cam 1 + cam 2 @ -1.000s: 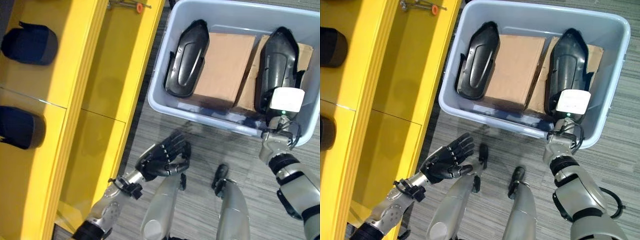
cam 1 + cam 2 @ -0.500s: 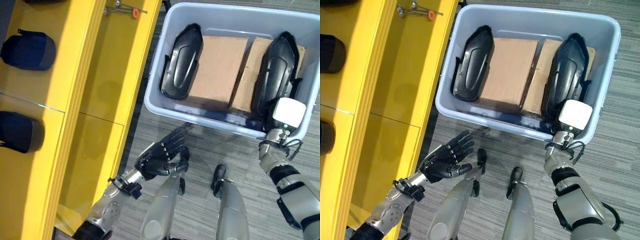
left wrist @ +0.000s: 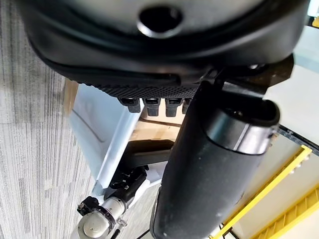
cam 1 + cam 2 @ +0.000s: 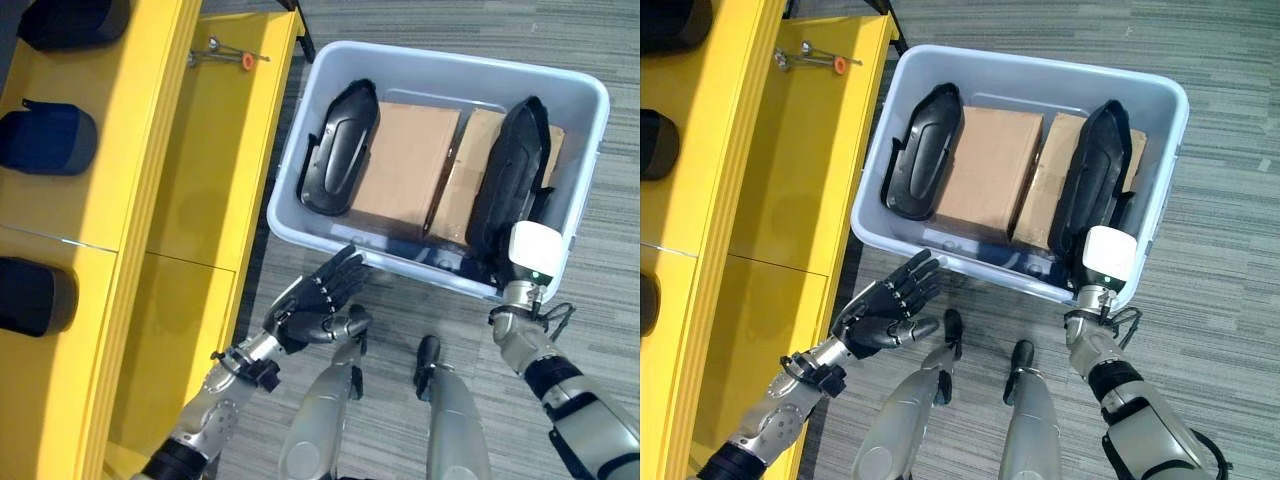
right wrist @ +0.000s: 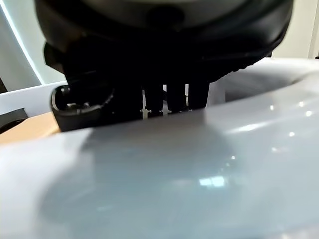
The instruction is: Move parts from the plastic box to the shelf.
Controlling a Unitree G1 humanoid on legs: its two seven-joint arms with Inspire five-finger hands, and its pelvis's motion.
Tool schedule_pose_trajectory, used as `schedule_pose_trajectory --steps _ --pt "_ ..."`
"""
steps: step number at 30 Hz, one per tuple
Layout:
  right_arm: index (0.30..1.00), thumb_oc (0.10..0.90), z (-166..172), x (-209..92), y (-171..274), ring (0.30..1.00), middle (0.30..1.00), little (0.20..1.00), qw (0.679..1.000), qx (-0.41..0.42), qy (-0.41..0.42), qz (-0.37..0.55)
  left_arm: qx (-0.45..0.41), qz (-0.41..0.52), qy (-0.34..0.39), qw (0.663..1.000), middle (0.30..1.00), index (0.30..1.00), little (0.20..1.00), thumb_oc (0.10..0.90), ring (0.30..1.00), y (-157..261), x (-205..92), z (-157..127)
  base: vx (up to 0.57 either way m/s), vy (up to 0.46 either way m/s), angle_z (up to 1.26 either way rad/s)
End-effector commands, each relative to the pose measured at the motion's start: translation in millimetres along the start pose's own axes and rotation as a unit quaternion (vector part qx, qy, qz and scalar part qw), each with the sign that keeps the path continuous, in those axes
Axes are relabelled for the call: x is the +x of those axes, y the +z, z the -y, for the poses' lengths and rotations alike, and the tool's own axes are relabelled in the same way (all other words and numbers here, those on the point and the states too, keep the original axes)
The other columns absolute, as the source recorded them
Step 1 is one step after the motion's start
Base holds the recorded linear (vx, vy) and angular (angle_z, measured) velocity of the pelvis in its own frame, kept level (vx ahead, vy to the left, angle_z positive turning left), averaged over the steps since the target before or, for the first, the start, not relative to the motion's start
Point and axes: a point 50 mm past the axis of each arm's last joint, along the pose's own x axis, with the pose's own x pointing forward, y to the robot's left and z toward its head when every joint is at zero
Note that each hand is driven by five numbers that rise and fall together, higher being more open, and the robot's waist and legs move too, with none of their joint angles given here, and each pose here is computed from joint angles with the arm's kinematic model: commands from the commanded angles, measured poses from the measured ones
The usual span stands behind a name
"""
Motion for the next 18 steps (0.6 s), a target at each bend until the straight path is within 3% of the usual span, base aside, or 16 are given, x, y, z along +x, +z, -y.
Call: schedule_pose_trajectory --steps 1,3,18 --pt "0.3 0.4 15 -4 -9 0.3 0.3 0.3 0.997 -0.015 -0.049 0.06 0.009 0.064 -0.051 0.997 1.0 1.0 1.0 0.9 1.0 22 0 11 0.18 -0.084 -0.05" --pt "0.3 0.4 22 -21 25 0.3 0.3 0.3 0.984 0.018 -0.051 0.17 -0.001 0.044 -0.035 0.998 1.0 1.0 1.0 0.9 1.0 9 -10 9 0.34 -0.06 -0.07" --pt "0.3 0.4 30 -37 31 0.3 0.3 0.3 0.977 0.029 -0.044 0.207 -0.019 0.02 -0.023 0.999 1.0 1.0 1.0 0.9 1.0 -3 -25 7 0.08 -0.011 -0.05"
